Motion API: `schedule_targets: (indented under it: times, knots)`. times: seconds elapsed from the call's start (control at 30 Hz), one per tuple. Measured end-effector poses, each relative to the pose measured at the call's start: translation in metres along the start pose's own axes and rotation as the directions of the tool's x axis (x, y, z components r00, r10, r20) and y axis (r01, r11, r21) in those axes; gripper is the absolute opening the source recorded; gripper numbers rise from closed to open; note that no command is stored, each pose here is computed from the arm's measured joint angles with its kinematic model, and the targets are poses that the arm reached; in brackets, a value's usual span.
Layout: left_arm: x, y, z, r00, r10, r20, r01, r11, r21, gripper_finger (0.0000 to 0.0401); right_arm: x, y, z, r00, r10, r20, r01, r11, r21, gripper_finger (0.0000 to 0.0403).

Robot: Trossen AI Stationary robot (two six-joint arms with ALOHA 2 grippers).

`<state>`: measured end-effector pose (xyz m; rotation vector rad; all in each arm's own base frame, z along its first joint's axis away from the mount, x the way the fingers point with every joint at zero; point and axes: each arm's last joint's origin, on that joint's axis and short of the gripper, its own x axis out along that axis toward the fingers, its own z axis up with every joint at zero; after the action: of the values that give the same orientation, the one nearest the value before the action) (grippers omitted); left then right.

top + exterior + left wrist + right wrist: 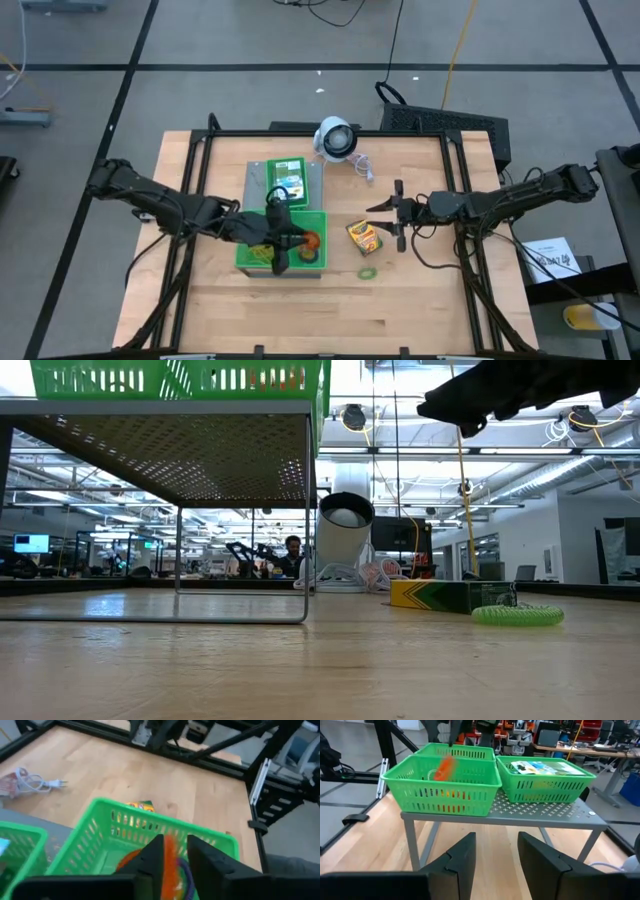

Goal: Pick & Place Office Desk Supplies
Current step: Put the orange spring keychain into the bottom right basket on the shelf, then put the green spring keychain into the bottom right basket on the shelf

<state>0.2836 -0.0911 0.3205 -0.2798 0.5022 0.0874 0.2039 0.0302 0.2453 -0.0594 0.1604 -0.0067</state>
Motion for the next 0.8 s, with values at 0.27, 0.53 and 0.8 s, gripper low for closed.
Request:
schedule_targets:
  times: [0.27, 0.53, 0.8]
  knots:
    - [0.000, 0.002, 0.002, 1.000, -0.027, -0.007, 0.027, 0.999, 0.022, 0.0192, 0.000, 0.002, 0.000, 0.999, 0.054, 0.002, -0.054, 0.998, 0.032, 0.0133]
    - [-0.020, 0.006, 0.018, 0.993, -0.053, 0.106, 0.045, 0.996, 0.077, 0.0265, -0.002, 0.025, -0.001, 0.973, 0.232, 0.002, -0.232, 0.972, 0.029, 0.0130]
    - [-0.055, 0.009, 0.044, 0.940, -0.118, 0.319, 0.056, 0.978, 0.199, 0.0284, 0.007, 0.063, -0.025, 0.941, 0.308, -0.138, -0.294, 0.949, 0.114, 0.0130]
